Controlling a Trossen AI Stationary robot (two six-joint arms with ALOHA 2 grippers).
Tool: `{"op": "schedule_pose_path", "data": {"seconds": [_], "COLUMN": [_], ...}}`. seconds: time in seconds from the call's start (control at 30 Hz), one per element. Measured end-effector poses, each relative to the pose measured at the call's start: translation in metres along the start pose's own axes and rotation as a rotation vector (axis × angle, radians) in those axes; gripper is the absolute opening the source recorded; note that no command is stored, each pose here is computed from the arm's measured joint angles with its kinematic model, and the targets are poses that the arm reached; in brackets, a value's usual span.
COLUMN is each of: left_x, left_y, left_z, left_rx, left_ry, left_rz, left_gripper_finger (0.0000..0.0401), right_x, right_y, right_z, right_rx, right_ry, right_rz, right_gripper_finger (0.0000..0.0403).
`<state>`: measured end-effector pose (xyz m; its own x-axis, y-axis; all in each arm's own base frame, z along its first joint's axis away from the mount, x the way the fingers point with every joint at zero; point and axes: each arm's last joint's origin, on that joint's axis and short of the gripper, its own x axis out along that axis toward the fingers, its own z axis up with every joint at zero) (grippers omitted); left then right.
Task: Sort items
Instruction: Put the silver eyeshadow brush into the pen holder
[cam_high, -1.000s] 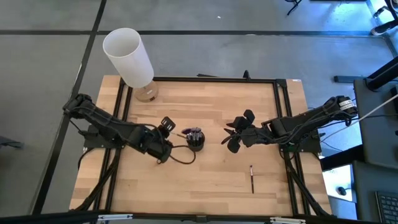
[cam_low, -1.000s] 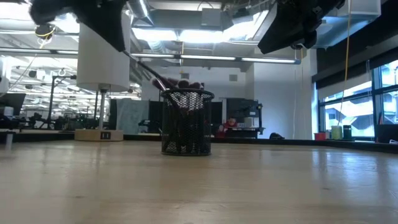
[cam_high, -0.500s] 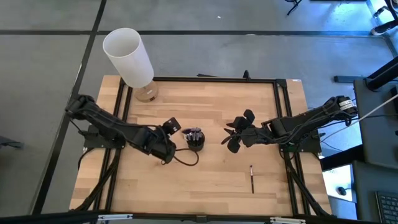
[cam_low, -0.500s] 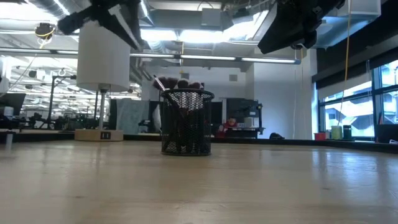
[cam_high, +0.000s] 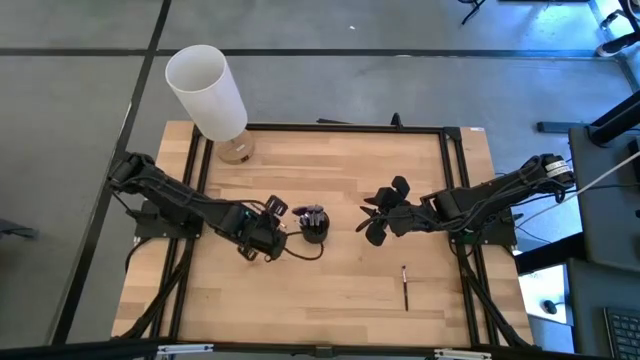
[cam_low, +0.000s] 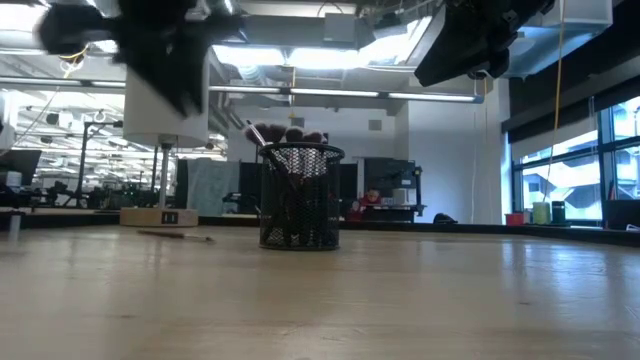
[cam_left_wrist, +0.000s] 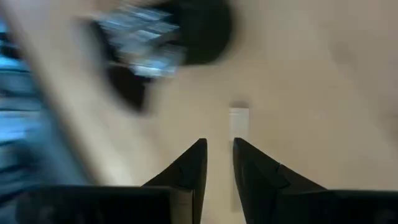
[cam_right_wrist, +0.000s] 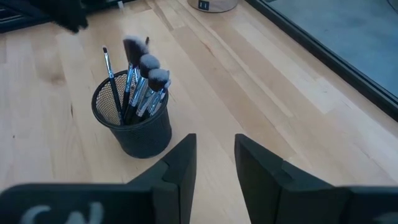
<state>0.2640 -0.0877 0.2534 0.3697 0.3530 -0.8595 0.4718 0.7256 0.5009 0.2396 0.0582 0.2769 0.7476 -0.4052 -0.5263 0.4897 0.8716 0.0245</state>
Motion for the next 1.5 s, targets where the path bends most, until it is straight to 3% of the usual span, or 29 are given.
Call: {"op": "schedule_pose_path", "data": {"seconds": [0.1, 0.23, 0.37, 0.5, 0.77, 1.27, 1.5], "left_x": [0.018, 0.049, 0.082, 0.103, 0.111, 0.121, 0.129], "left_y": [-0.008, -0.014, -0.019, -0.022, -0.022, -0.030, -0.032], "left_z": [-0.010, -0.025, -0.037, -0.046, -0.048, -0.055, -0.055], "left_rx": [-0.074, -0.220, -0.371, -0.446, -0.422, -0.423, -0.413], "left_ry": [0.030, 0.066, -0.016, -0.113, -0.194, -0.264, -0.239], "left_rz": [-0.093, -0.072, -0.131, -0.184, -0.099, -0.064, -0.071], "left_gripper_finger": [0.0075, 0.0075, 0.0075, 0.0075, 0.0075, 0.0127, 0.0124], "right_x": [0.000, 0.000, 0.000, 0.000, 0.000, 0.000, 0.000], "right_y": [0.000, 0.000, 0.000, 0.000, 0.000, 0.000, 0.000], "right_z": [0.000, 0.000, 0.000, 0.000, 0.000, 0.000, 0.000], "right_rx": [0.007, 0.014, 0.016, 0.013, 0.001, 0.029, 0.025], "right_ry": [0.000, 0.000, -0.002, -0.001, 0.001, 0.001, 0.001], "right_rz": [0.000, 0.000, 0.001, 0.001, 0.000, 0.000, 0.000], "right_gripper_finger": [0.0110, 0.0110, 0.0110, 0.0110, 0.0110, 0.0110, 0.0110]}}
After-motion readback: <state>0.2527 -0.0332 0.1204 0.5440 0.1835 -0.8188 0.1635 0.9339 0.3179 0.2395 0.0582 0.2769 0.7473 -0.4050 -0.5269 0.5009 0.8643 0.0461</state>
